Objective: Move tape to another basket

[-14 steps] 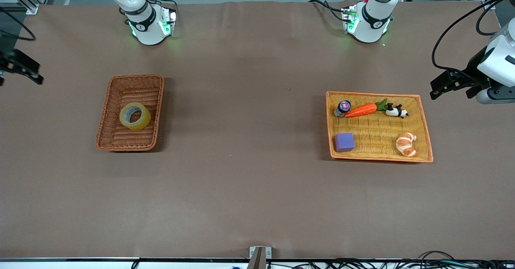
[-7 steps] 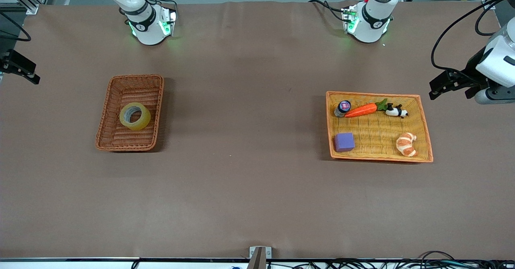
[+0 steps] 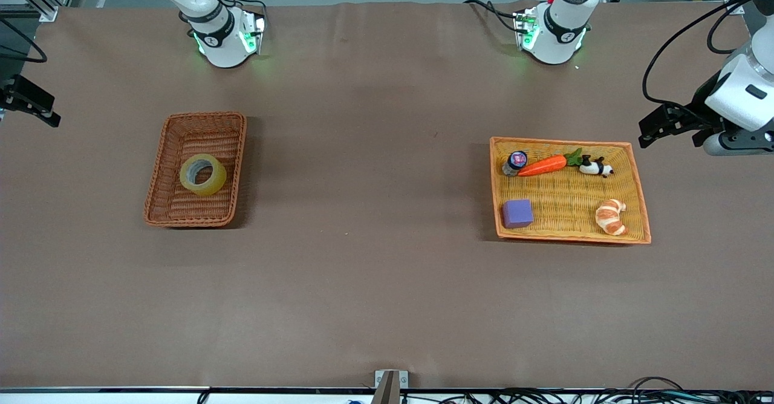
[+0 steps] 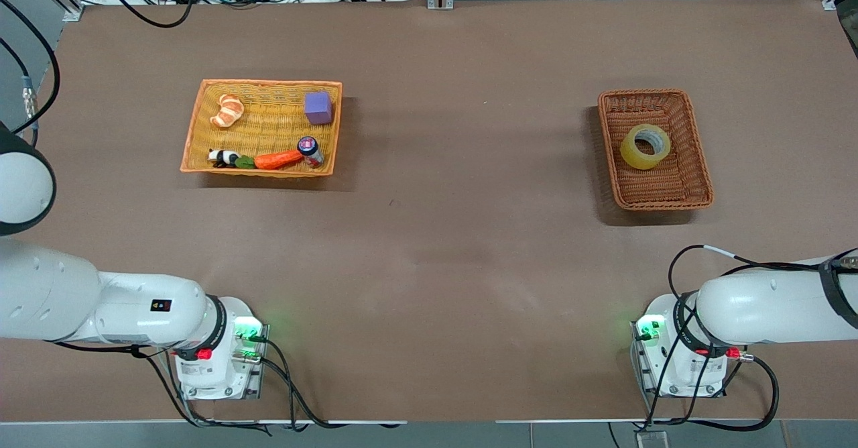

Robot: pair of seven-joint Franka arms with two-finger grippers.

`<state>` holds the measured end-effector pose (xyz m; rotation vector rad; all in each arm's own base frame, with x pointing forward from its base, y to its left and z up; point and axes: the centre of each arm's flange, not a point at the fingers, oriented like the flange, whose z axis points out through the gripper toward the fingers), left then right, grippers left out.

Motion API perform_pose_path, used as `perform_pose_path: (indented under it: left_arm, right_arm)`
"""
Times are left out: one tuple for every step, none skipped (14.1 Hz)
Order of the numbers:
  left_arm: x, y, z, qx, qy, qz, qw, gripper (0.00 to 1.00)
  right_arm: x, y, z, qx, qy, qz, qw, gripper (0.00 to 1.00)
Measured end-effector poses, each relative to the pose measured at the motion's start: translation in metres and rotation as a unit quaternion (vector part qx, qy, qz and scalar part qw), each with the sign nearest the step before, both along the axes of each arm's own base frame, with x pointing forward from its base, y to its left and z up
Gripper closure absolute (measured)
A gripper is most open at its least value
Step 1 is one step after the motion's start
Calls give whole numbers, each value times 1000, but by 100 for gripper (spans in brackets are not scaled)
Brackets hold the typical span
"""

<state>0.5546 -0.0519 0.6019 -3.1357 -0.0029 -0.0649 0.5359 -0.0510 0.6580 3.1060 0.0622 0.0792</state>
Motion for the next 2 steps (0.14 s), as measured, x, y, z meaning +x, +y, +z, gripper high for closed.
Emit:
perform_pose_path:
  left_arm:
    - [0,0,0,0,0,0,1000,0]
    - [0,0,0,0,0,0,1000,0]
  right_arm:
    - [0,0,0,0,0,0,1000,0]
    - [0,1,0,0,0,1,1000,0]
